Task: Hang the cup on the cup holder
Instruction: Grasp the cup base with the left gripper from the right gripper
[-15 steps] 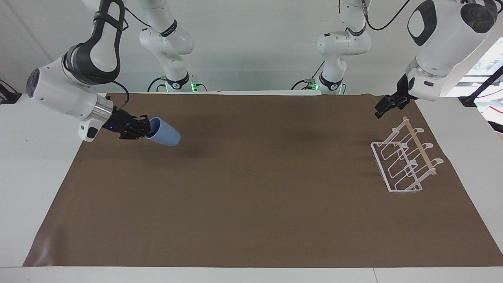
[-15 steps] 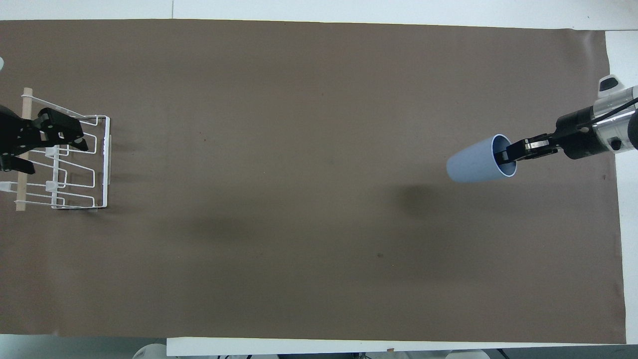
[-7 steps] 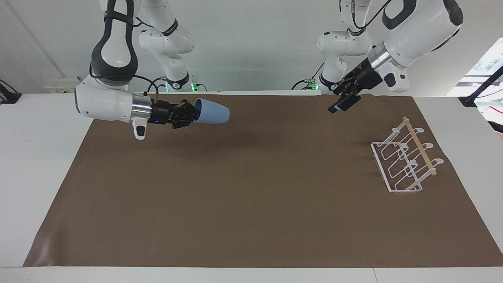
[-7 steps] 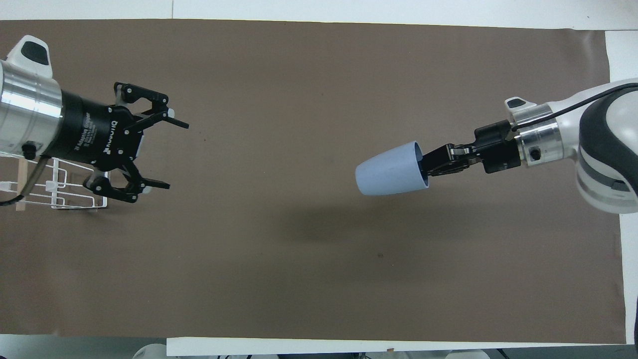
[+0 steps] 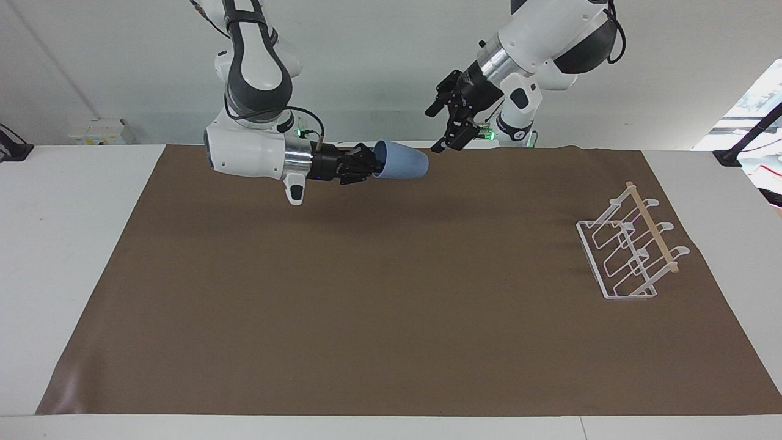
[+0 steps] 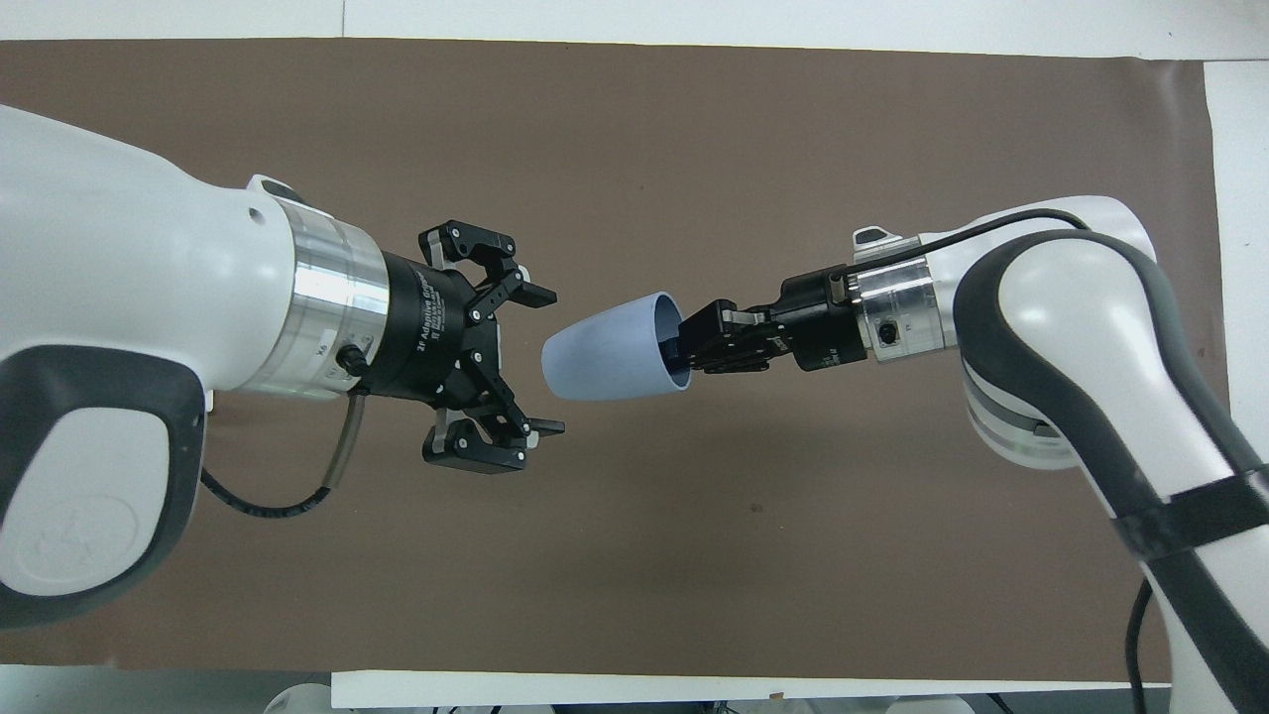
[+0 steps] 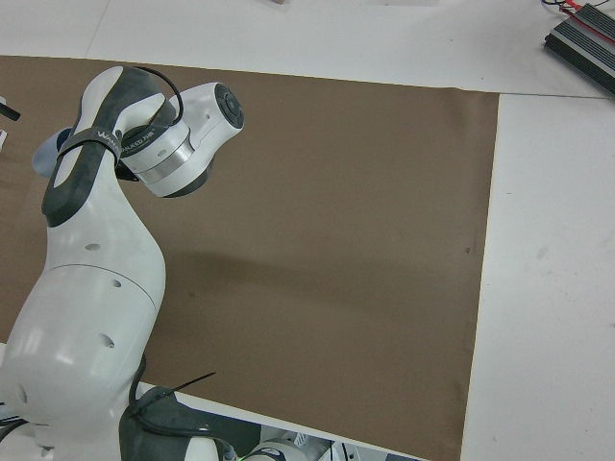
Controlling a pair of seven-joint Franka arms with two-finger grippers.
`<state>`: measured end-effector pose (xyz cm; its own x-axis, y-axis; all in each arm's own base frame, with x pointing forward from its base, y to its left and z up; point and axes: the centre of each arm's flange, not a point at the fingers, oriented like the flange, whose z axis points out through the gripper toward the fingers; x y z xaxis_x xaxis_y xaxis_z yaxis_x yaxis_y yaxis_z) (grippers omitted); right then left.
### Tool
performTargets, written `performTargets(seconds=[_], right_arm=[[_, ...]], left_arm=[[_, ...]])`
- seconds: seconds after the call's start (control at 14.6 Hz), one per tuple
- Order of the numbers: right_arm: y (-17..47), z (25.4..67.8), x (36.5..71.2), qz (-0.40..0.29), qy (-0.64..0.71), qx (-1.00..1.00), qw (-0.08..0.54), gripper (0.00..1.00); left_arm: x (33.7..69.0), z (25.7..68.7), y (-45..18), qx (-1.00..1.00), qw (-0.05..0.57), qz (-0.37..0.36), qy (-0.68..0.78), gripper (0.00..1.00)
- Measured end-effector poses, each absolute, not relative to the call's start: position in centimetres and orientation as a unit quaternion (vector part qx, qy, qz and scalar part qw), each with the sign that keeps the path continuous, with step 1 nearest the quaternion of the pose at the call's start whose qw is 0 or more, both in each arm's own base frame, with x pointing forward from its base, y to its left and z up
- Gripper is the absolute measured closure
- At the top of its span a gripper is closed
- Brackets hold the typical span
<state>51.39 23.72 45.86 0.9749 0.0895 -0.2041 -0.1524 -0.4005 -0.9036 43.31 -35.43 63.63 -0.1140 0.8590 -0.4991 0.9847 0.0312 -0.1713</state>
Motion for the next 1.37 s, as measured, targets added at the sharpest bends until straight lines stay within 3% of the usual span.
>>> performTargets(seconds=[0.34,0.75,0.82,0.96,1.16,1.37], right_arm=[[24.1,46.0,51.5,0.103,0.028,-0.827,0.551,0.96],[23.6,45.6,51.8,0.097,0.039,-0.828,0.551,0.96],[23.4,45.5,51.8,0.096,0.042,-0.828,0.551,0.96],[22.9,45.2,51.9,0.096,0.046,-0.83,0.548,0.96],[22.6,44.7,51.8,0.098,0.051,-0.83,0.546,0.96],[22.3,44.5,51.9,0.097,0.054,-0.831,0.545,0.96]], left_arm=[[43.6,61.1,-36.0,0.621,0.1,-0.22,0.746,0.0],[45.6,58.2,-36.8,0.601,0.148,-0.206,0.758,0.01],[45.3,58.2,-37.2,0.604,0.148,-0.206,0.756,0.06],[44.8,58.3,-37.7,0.619,0.152,-0.2,0.744,0.25],[44.6,58.1,-37.9,0.639,0.163,-0.192,0.727,0.32],[44.5,57.7,-38.4,0.642,0.172,-0.189,0.723,0.29]])
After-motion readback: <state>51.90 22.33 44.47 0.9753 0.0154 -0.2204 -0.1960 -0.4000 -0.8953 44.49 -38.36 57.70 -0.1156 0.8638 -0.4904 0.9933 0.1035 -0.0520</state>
